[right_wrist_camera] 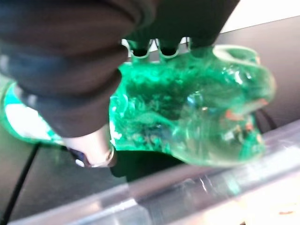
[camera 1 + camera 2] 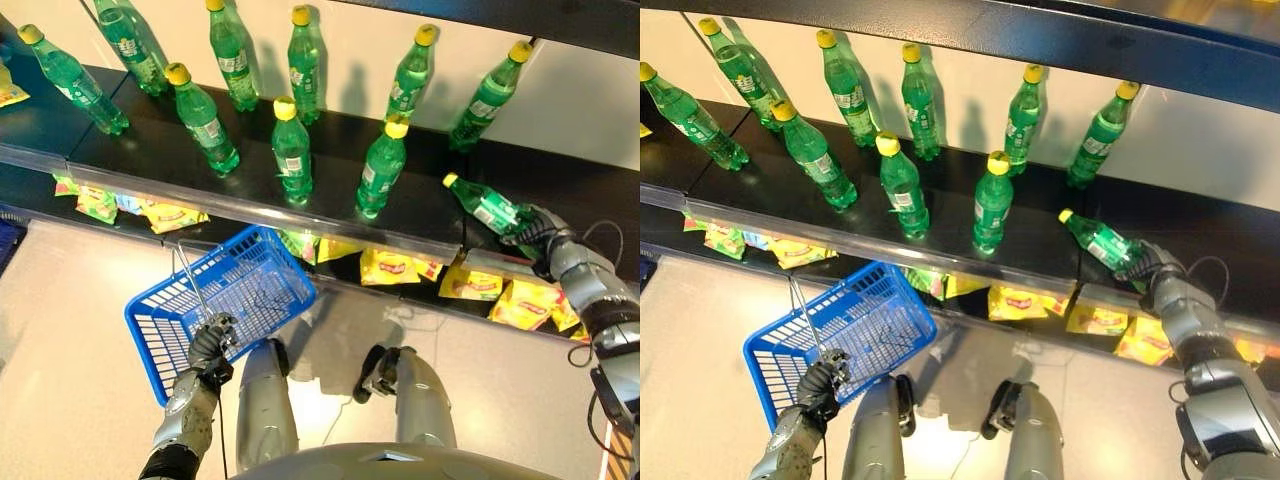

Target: Pick up the snacks into the basket

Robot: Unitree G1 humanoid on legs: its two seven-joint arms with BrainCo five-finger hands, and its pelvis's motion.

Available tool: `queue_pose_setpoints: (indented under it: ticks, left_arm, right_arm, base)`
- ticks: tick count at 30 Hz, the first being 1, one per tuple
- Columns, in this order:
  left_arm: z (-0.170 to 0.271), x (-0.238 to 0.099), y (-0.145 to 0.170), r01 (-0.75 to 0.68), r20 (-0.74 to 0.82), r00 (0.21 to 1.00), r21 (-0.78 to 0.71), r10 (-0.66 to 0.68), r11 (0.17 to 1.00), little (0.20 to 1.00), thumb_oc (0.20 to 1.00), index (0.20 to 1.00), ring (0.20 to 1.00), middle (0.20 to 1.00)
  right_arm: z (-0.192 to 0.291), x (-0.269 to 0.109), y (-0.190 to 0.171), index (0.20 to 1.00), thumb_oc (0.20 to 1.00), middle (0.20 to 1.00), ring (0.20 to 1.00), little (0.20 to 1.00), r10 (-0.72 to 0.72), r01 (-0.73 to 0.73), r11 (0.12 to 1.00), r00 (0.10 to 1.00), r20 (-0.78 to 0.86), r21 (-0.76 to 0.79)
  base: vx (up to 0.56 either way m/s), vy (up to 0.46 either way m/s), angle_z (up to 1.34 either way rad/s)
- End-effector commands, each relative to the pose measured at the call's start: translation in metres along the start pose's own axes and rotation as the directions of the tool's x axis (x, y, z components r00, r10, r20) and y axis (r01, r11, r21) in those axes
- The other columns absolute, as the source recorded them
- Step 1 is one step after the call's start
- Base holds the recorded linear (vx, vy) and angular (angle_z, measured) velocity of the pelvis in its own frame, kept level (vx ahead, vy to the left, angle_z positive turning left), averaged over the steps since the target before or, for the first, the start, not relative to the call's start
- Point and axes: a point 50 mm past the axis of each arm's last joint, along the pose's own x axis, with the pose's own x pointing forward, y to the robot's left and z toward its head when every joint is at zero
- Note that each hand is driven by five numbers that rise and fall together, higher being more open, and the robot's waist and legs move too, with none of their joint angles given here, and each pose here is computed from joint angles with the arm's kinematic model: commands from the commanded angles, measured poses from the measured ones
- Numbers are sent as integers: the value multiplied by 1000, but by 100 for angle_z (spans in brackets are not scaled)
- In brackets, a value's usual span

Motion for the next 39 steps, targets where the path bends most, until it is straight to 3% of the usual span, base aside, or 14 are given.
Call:
queue_pose_setpoints:
  ticks: [1, 5, 15, 17, 18, 19, 20, 21, 24, 35, 39]
  left_arm:
    - [20, -3, -12, 63, 154, 986, -40, -56, 997, 200, 200, 200, 200, 200]
    - [25, -3, -10, 62, 179, 982, -46, -52, 997, 200, 200, 200, 200, 200]
    - [29, -4, -11, 90, 191, 978, -30, -82, 996, 200, 200, 200, 200, 200]
    - [29, -4, -11, 96, 194, 977, -26, -90, 995, 200, 200, 200, 200, 200]
    - [29, -5, -14, 123, 195, 974, -12, -118, 992, 200, 200, 200, 200, 200]
    - [29, -5, -13, 123, 195, 974, -13, -118, 992, 200, 200, 200, 200, 200]
    - [30, -7, -13, 140, 193, 971, 6, -138, 990, 200, 200, 200, 200, 200]
    - [30, -7, -13, 139, 193, 972, 6, -138, 990, 200, 200, 200, 200, 200]
    - [32, -8, -13, 167, 193, 966, 43, -173, 985, 200, 200, 200, 200, 200]
    - [44, -12, -19, 191, 211, 953, 138, -217, 972, 200, 200, 200, 200, 200]
    - [51, -17, -25, 222, 217, 940, 195, -263, 955, 200, 200, 200, 200, 200]
  right_arm:
    - [-12, -14, -33, 200, 200, 200, 200, 200, -107, 107, 994, 994, 22, 18]
    - [-22, -49, -53, 200, 200, 200, 200, 200, -169, 164, 985, 983, 73, 58]
    - [-11, -82, -87, 200, 200, 200, 200, 200, -267, 255, 963, 944, 194, 85]
    - [-3, -84, -87, 200, 200, 200, 200, 200, -242, 226, 970, 941, 238, 91]
    - [23, -89, -78, 200, 200, 200, 200, 200, -115, 93, 993, 918, 380, 77]
    - [23, -90, -78, 200, 200, 200, 200, 200, -114, 92, 993, 918, 379, 77]
    - [39, -93, -68, 200, 200, 200, 200, 200, 9, -20, 1000, 890, 457, 19]
    - [39, -93, -68, 200, 200, 200, 200, 200, 10, -21, 1000, 890, 457, 19]
    - [61, -97, -50, 200, 200, 200, 200, 200, 201, -168, 980, 827, 526, -110]
    - [129, -97, -23, 200, 200, 200, 200, 200, 286, -176, 958, 671, 684, -228]
    - [173, -103, -11, 200, 200, 200, 200, 200, 305, -172, 952, 541, 784, -251]
  base:
    - [19, -12, -10]
    - [27, -27, -8]
    - [14, -12, -3]
    - [1, -5, -2]
    - [0, 0, 0]
    - [0, 0, 0]
    - [0, 0, 0]
    - [0, 0, 0]
    - [-14, -21, 1]
    - [-16, -6, 9]
    - [-33, -25, 8]
